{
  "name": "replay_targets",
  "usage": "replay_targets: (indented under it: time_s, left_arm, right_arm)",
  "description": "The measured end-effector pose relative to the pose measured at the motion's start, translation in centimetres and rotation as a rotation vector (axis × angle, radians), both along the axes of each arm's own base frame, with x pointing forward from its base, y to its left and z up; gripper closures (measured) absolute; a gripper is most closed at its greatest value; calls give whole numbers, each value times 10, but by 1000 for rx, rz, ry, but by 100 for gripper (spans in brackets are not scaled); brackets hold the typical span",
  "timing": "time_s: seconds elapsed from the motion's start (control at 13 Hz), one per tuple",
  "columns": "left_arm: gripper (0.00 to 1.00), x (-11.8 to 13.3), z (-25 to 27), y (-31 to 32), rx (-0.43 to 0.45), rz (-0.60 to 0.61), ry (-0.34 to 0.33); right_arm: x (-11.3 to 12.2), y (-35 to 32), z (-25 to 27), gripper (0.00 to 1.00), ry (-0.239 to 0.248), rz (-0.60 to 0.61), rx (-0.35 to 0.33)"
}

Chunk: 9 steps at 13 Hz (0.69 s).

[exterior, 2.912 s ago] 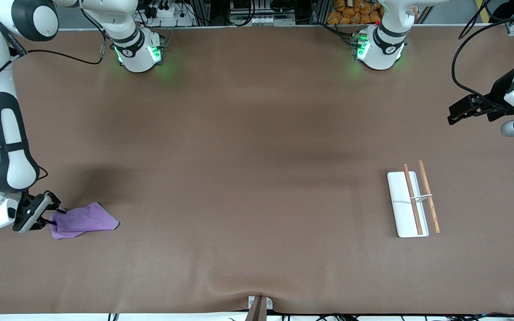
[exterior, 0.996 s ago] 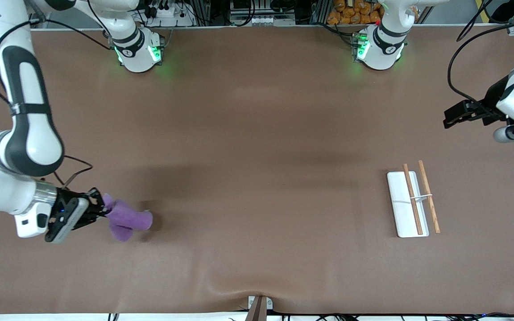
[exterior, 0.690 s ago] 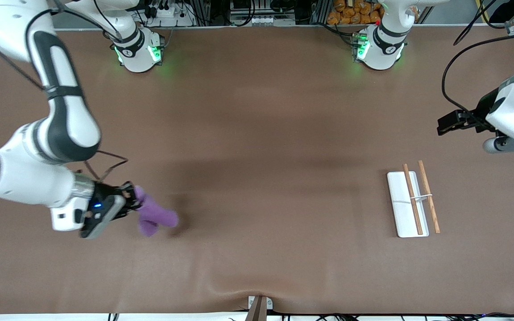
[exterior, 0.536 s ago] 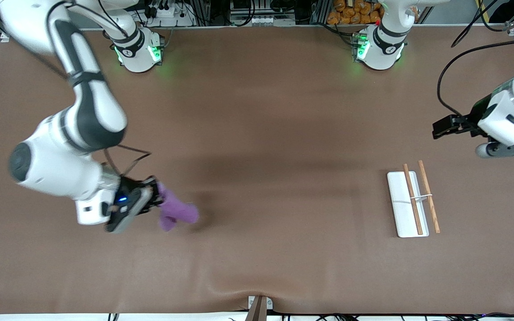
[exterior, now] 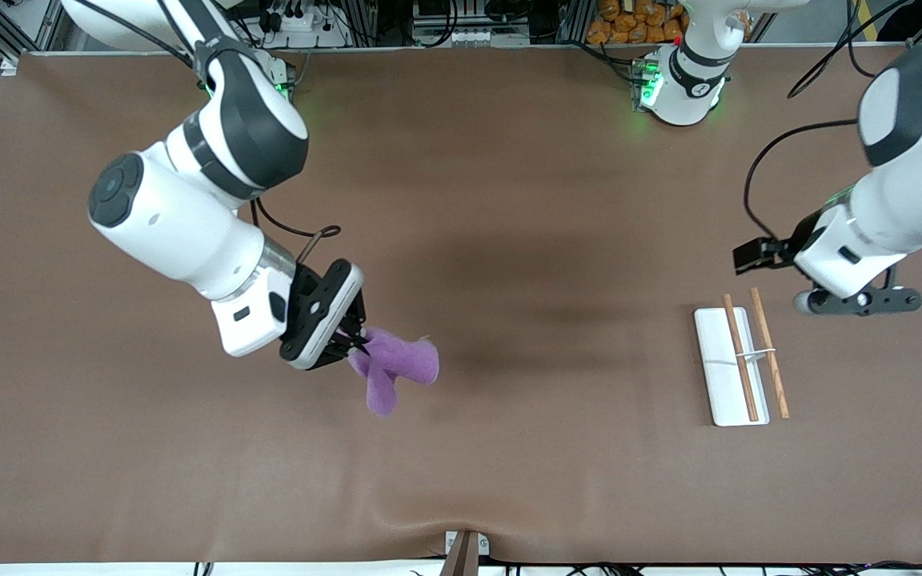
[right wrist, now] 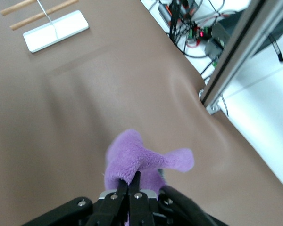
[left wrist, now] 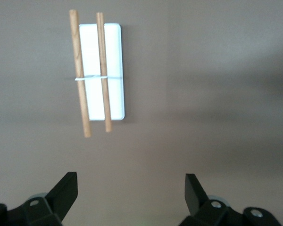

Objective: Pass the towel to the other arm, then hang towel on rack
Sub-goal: 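Hold the towel up with the right gripper while the left gripper approaches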

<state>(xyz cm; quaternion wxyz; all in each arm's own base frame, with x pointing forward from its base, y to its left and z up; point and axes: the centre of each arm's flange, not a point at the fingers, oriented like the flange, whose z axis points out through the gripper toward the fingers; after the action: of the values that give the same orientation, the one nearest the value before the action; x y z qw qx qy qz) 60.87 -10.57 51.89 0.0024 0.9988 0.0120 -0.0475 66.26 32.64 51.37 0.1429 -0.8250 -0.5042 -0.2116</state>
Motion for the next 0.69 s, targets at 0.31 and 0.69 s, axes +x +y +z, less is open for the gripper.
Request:
replay_targets:
  time_s: [0.31, 0.69]
  left_arm:
    - [0, 13, -28, -37, -71, 107, -12]
    - [0, 19, -49, -74, -164, 274, 17]
  right_arm:
    - [-20, 48, 9, 98, -63, 15, 37]
    - [-50, 107, 16, 98, -112, -42, 58]
